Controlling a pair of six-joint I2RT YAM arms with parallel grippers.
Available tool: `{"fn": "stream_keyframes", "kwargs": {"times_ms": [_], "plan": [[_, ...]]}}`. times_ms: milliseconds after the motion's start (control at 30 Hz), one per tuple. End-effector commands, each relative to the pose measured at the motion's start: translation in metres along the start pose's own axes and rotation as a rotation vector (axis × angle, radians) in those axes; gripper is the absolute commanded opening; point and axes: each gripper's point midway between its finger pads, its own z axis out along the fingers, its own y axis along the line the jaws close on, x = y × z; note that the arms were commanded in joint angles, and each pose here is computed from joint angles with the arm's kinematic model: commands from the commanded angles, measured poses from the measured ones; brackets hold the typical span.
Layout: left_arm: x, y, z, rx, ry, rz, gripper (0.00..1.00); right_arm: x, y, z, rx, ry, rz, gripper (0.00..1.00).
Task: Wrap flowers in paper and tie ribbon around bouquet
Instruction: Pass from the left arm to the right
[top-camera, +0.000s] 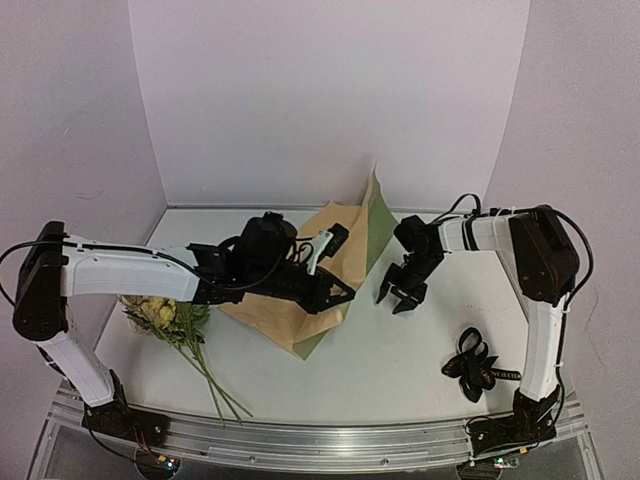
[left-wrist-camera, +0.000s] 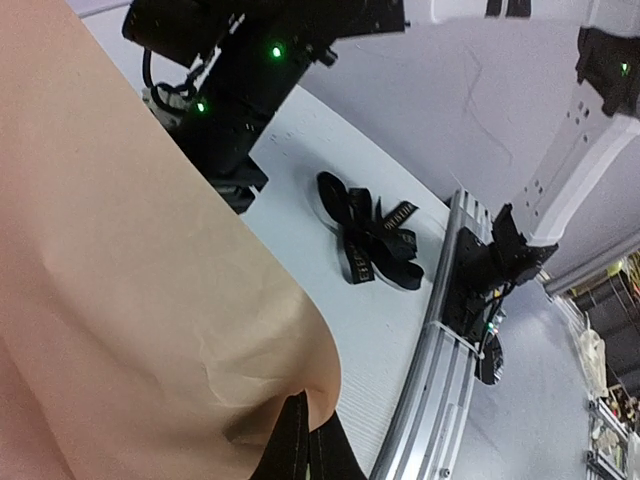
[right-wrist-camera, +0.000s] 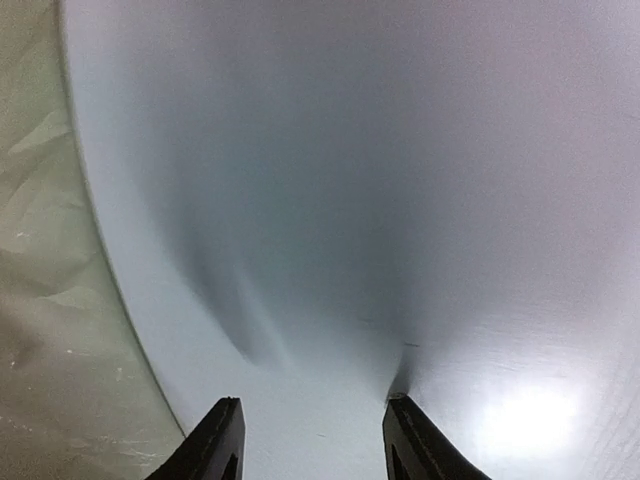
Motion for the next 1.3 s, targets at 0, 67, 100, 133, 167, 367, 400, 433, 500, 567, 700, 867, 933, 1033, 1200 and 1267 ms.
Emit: {"fn": "stream_keyframes", "kwargs": {"times_ms": [0,67,100,133,167,367,400,433,500,567,700,867,933,1033,1200,1267], "plan": [[-0.015,-0.033,0.017,0.130,-0.002,0.087,0.00,-0.011,-0.043,-0.044,0.015,-0.079,0.144,0.52],[-0.012,-0.035,0.027,0.145,0.022,0.087,0.00,-0.007,-0.056,-0.063,0.009,-0.107,0.147,0.56],[-0.011,-0.036,0.031,0.152,0.033,0.088,0.00,-0.004,-0.061,-0.074,0.006,-0.128,0.144,0.58],[-0.009,-0.036,0.034,0.154,0.040,0.088,0.00,-0.001,-0.067,-0.083,0.004,-0.146,0.141,0.60],[-0.009,-0.036,0.037,0.151,0.040,0.088,0.00,0.001,-0.069,-0.094,-0.006,-0.173,0.128,0.62],[-0.008,-0.034,0.049,0.155,0.060,0.089,0.00,0.019,-0.062,-0.154,-0.121,-0.311,0.047,0.79],[-0.008,-0.035,0.051,0.160,0.065,0.088,0.00,0.021,-0.058,-0.162,-0.146,-0.322,0.028,0.82],[-0.007,-0.035,0.052,0.163,0.068,0.088,0.00,0.023,-0.051,-0.172,-0.184,-0.343,0.006,0.84],[-0.007,-0.035,0.054,0.168,0.072,0.088,0.00,0.024,-0.037,-0.190,-0.256,-0.383,-0.035,0.88],[-0.007,-0.035,0.055,0.172,0.072,0.087,0.00,0.026,-0.019,-0.204,-0.335,-0.403,-0.081,0.95],[-0.007,-0.039,0.055,0.193,0.079,0.086,0.00,0.038,0.022,-0.212,-0.393,-0.383,-0.239,0.98],[-0.004,-0.042,0.055,0.208,0.091,0.086,0.00,0.048,0.051,-0.200,-0.382,-0.330,-0.335,0.96],[-0.004,-0.045,0.055,0.218,0.092,0.089,0.00,0.049,0.058,-0.197,-0.381,-0.323,-0.352,0.94],[0.002,-0.046,0.055,0.220,0.118,0.085,0.00,0.051,0.066,-0.192,-0.378,-0.311,-0.365,0.90],[0.005,-0.050,0.055,0.238,0.133,0.087,0.00,0.054,0.069,-0.179,-0.365,-0.281,-0.360,0.76],[0.005,-0.050,0.054,0.240,0.134,0.086,0.00,0.056,0.067,-0.172,-0.357,-0.265,-0.348,0.66]]}}
